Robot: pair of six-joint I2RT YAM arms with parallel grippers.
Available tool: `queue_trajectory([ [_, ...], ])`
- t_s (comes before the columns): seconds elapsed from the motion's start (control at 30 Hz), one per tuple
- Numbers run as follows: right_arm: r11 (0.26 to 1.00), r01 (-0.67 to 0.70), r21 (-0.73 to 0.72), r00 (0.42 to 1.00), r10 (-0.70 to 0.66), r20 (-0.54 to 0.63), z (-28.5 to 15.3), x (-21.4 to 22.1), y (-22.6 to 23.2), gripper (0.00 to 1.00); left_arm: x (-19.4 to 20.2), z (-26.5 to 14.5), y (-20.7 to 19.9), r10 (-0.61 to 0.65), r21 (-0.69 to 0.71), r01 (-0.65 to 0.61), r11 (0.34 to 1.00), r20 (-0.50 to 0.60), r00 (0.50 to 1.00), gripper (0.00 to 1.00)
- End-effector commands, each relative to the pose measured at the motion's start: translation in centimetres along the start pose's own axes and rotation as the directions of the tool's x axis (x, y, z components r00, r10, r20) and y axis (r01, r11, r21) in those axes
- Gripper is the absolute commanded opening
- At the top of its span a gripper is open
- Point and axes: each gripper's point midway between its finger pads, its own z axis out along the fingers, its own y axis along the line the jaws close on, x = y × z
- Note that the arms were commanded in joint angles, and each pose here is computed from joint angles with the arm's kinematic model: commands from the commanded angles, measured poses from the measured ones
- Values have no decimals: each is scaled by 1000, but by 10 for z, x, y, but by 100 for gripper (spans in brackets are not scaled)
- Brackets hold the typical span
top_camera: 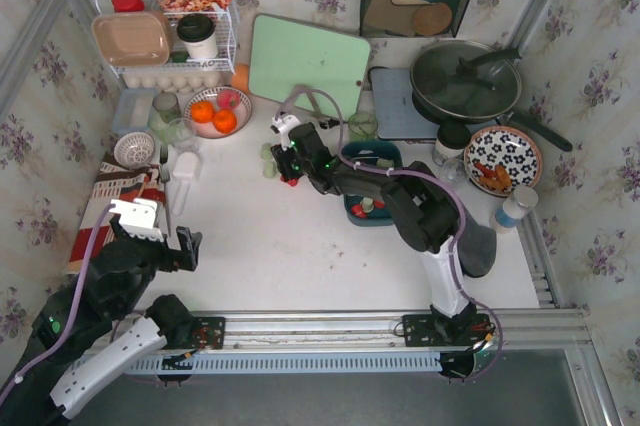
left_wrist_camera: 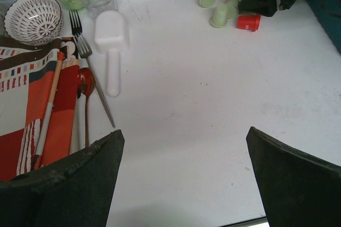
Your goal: Mix the coffee capsules in the storage basket
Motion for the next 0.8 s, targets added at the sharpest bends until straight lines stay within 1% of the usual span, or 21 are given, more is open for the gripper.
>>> queue_trajectory([
  [0.0,999,32,41,995,-28,-91,13,21,-8,48,-3,-1,-3,4,18,-4,1000,8,1000,99],
  [0.13,996,62,59,987,-52,-152,20,39,-7,46,-5,-3,-1,-6,19,5,1000,23,1000,99],
  [0.37,994,91,67,979,-76,-191,18,54,-1,43,-5,-3,0,-7,15,7,1000,30,1000,99],
  [0.5,992,96,82,976,-78,-201,15,57,-2,48,-5,-2,-1,-5,14,4,1000,25,1000,99],
  [0.77,993,92,77,980,-77,-185,-3,42,0,55,-4,-1,-2,0,14,0,1000,15,1000,99],
])
